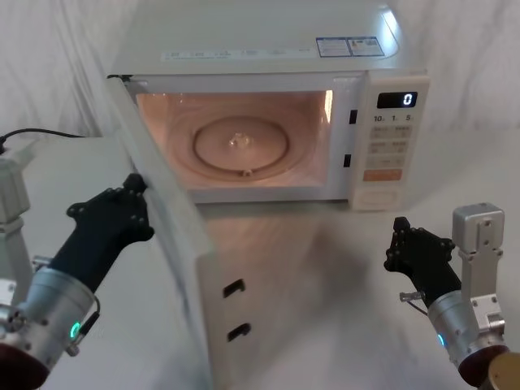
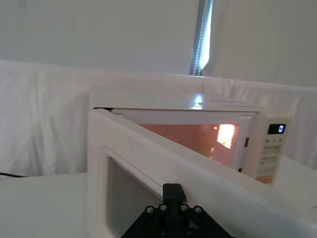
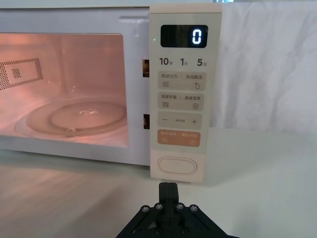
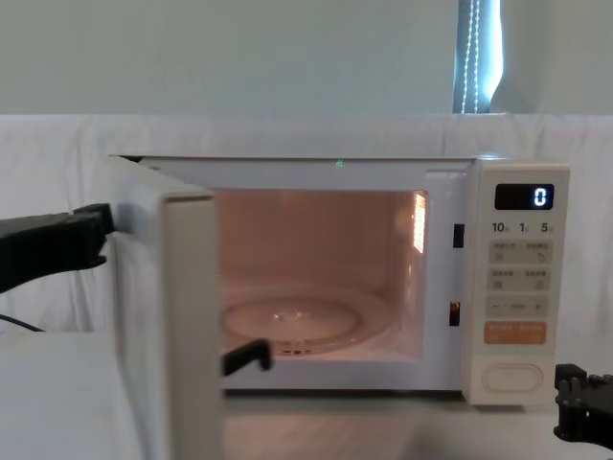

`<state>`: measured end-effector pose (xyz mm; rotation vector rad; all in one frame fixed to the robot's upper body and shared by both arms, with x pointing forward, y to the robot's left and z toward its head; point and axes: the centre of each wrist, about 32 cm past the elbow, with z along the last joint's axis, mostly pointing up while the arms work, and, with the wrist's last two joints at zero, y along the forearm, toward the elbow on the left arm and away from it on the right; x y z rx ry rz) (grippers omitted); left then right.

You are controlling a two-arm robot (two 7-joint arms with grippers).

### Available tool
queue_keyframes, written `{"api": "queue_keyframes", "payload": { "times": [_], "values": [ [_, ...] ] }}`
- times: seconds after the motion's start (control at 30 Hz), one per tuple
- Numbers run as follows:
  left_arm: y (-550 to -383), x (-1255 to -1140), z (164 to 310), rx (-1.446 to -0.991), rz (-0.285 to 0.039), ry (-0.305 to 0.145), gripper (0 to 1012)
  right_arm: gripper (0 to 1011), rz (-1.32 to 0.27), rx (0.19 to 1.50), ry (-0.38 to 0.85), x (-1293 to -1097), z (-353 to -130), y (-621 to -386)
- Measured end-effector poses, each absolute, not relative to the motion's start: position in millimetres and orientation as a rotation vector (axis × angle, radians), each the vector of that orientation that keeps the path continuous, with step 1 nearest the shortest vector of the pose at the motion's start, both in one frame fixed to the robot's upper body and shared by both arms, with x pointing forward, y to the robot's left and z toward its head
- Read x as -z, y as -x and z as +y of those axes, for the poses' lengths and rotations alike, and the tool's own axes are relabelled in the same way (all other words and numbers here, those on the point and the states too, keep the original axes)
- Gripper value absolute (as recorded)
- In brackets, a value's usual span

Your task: Press the button to open the microwave door with one hand; close the microwave door with the other hand.

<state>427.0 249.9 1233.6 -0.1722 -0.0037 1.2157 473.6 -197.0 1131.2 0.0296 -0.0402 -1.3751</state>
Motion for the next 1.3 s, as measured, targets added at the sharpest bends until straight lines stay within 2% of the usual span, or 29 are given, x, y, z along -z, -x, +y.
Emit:
{"api": "queue_keyframes", "payload": {
  "times": [0.17,0.43,0.53,0.7,1.0,1.3],
  "values": [
    [-436.0,-1235.4,244.2,-1.18,0.02,0.173,0,0,-0.04,1.375,-0.03,-1131.2,-197,-474],
    [-452.8,-1239.9,234.6,-1.128,0.007,0.171,0,0,-0.04,1.375,-0.03,-1131.2,-197,-474],
    [-460.3,-1239.9,229.7,-1.095,0.004,0.162,0,0,-0.04,1.375,-0.029,-1131.2,-197,-474],
    [-473.6,-1237.6,221.1,-1.055,0.033,0.155,0,0,-0.04,1.375,-0.03,-1131.2,-197,-474],
    [-500.0,-1232.8,203.8,-1.02,0.028,0.173,0,0,-0.04,1.375,-0.03,-1131.2,-197,-474],
    [-522.3,-1228.6,186.2,-0.997,0.061,0.194,0,0,-0.04,1.375,-0.03,-1131.2,-197,-474]
  ]
}}
